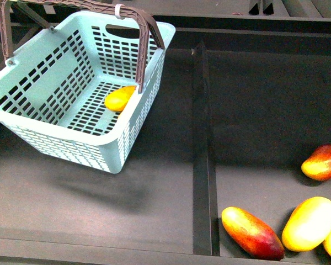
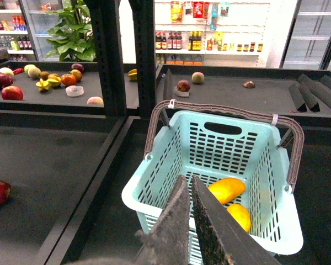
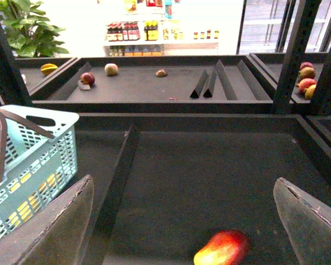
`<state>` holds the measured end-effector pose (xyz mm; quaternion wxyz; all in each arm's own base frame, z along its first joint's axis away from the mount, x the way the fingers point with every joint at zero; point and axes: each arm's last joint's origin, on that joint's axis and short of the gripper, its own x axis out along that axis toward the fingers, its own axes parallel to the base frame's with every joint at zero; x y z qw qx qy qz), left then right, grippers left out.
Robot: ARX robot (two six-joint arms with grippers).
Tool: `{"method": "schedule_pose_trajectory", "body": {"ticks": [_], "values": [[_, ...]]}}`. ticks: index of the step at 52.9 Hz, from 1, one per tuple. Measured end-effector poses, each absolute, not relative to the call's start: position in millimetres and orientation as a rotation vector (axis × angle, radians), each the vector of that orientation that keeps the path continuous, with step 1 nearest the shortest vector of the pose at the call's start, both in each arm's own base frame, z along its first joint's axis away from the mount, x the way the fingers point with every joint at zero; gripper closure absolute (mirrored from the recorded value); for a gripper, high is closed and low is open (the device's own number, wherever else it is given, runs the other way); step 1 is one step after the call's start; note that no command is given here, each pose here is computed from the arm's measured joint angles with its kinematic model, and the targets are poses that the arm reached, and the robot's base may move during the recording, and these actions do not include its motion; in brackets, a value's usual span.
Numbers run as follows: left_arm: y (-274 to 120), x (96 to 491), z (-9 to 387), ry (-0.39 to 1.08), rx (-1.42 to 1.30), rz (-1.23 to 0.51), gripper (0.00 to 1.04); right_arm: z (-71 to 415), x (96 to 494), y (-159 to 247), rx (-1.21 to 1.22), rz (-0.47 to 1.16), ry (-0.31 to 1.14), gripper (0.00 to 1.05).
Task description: Pick lemon and mango into basket
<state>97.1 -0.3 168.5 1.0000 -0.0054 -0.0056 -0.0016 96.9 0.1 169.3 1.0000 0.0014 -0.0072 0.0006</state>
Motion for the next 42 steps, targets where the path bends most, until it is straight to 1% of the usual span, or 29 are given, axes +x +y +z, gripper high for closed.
{"method": "schedule_pose_trajectory", "body": {"ticks": [16,20,35,39,41,42], "values": [[-0.3,97.1,168.5,-0.011,-0.012,-0.003,1.01,169.3,96.9,0.1,0.003,0.001,-0.014,0.09],[-0.3,97.1,168.5,-0.011,-0.011,-0.003,0.81,169.3,96.9,0.1,0.003,0.001,-0.014,0.09],[-0.3,97.1,168.5,-0.011,-0.011,-0.003,0.32,169.3,96.9,0.1,0.003,0.001,-0.014,0.09],[-0.3,97.1,168.5,-0.011,-0.011,-0.003,0.11,169.3,96.9,0.1,0.003,0.001,-0.014,0.09],[-0.3,97.1,168.5,-0.011,-0.009,-0.003,0.05,169.3,96.9,0.1,0.003,0.001,-0.014,0.09],[-0.3,97.1,168.5,-0.011,-0.009,-0.003,0.07,169.3,96.9,0.1,0.003,0.001,-0.014,0.09]]}}
